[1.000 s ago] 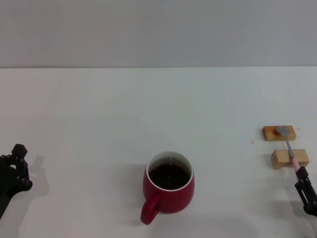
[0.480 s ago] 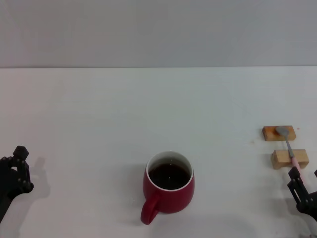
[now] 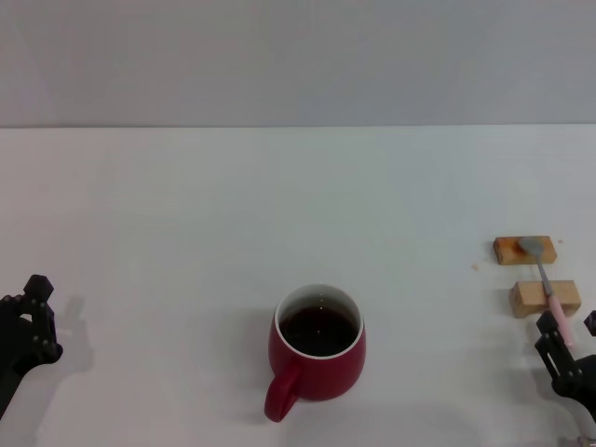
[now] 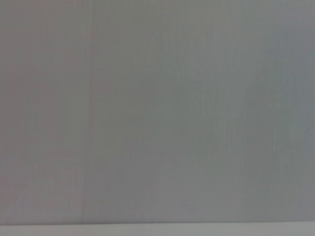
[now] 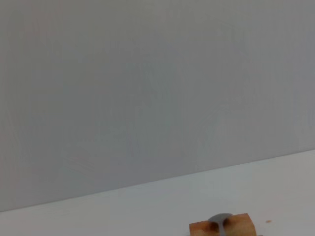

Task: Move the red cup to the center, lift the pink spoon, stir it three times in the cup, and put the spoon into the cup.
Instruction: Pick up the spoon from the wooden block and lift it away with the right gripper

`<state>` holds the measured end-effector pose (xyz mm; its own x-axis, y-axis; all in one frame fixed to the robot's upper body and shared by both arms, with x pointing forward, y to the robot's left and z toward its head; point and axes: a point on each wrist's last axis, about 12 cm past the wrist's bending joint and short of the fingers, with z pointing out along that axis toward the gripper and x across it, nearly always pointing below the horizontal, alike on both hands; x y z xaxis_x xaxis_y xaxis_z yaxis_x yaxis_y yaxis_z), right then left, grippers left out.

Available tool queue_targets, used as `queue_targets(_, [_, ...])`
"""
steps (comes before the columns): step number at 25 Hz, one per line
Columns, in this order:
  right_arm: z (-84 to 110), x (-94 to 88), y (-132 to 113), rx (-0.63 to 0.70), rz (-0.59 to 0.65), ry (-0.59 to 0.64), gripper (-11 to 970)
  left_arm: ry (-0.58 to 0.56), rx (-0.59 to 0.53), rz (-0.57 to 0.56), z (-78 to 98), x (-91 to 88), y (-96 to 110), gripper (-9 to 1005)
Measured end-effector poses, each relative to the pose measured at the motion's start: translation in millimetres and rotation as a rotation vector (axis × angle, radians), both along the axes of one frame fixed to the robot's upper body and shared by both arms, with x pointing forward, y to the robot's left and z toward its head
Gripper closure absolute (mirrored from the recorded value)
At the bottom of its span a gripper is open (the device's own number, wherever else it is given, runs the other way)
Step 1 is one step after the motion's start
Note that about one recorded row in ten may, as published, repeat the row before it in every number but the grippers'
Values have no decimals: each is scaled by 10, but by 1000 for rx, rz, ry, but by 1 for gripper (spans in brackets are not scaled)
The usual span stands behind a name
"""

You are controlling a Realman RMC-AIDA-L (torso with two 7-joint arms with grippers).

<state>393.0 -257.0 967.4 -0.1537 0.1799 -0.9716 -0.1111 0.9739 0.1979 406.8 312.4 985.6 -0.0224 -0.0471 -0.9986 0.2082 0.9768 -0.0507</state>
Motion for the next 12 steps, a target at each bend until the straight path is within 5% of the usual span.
queue_targets(12, [-7,23,6,-3,6,8,460,1,4,-3,2,24,-1,998])
